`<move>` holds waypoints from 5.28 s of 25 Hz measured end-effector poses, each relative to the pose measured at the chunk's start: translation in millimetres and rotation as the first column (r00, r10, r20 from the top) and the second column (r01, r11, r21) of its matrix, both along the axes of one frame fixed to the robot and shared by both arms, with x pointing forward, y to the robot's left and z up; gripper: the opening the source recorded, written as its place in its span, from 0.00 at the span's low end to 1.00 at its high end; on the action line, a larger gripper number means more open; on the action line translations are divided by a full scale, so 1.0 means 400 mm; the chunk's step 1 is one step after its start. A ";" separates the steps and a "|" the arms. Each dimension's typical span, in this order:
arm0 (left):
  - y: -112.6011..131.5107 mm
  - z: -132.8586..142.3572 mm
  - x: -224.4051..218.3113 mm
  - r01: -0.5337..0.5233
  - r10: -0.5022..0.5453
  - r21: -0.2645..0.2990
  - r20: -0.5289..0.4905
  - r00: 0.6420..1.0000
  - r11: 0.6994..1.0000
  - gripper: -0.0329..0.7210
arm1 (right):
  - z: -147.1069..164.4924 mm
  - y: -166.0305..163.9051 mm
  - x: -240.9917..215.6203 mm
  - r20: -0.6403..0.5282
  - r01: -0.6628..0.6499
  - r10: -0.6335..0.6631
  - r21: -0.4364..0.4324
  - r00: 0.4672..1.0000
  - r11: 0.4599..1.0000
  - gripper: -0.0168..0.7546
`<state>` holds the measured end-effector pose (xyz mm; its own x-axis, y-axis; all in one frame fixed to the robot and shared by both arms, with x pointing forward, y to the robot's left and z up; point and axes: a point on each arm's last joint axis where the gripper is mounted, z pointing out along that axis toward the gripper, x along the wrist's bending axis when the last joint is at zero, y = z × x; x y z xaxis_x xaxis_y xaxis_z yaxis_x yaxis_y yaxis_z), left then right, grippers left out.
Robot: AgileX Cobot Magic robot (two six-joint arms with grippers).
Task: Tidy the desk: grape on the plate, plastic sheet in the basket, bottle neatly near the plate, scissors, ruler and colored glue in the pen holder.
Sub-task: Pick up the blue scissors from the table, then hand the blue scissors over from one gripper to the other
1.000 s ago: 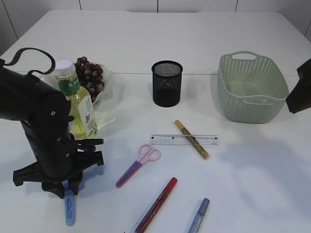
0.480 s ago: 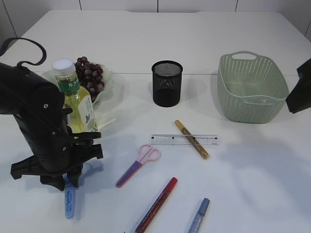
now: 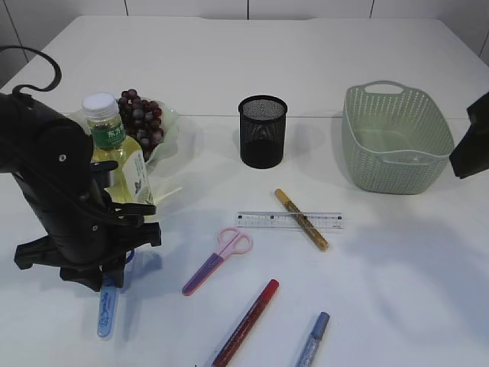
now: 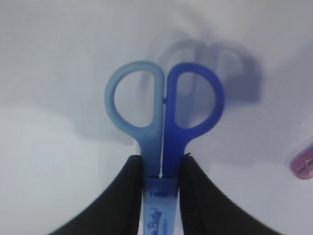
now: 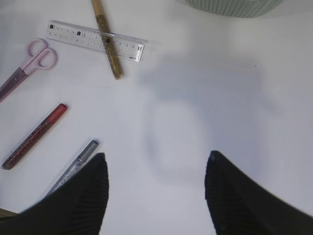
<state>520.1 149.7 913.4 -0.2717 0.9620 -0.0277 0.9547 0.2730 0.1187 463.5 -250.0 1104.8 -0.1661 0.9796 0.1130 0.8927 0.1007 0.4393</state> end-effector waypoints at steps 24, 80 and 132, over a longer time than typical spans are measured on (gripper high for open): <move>0.003 0.139 -0.007 0.194 -0.179 -0.054 0.210 0.961 0.979 0.27 | 0.000 0.000 0.000 0.000 0.000 0.000 0.000 1.000 1.000 0.66; -0.123 0.339 -0.109 0.522 -0.329 -0.154 0.621 0.712 0.839 0.27 | 0.006 0.091 0.036 0.060 -0.146 0.133 0.363 0.989 0.920 0.66; -0.152 0.391 -0.106 0.531 -0.277 -0.212 0.666 0.693 0.820 0.27 | -0.024 0.303 0.211 0.267 -0.338 0.211 0.652 0.940 0.678 0.66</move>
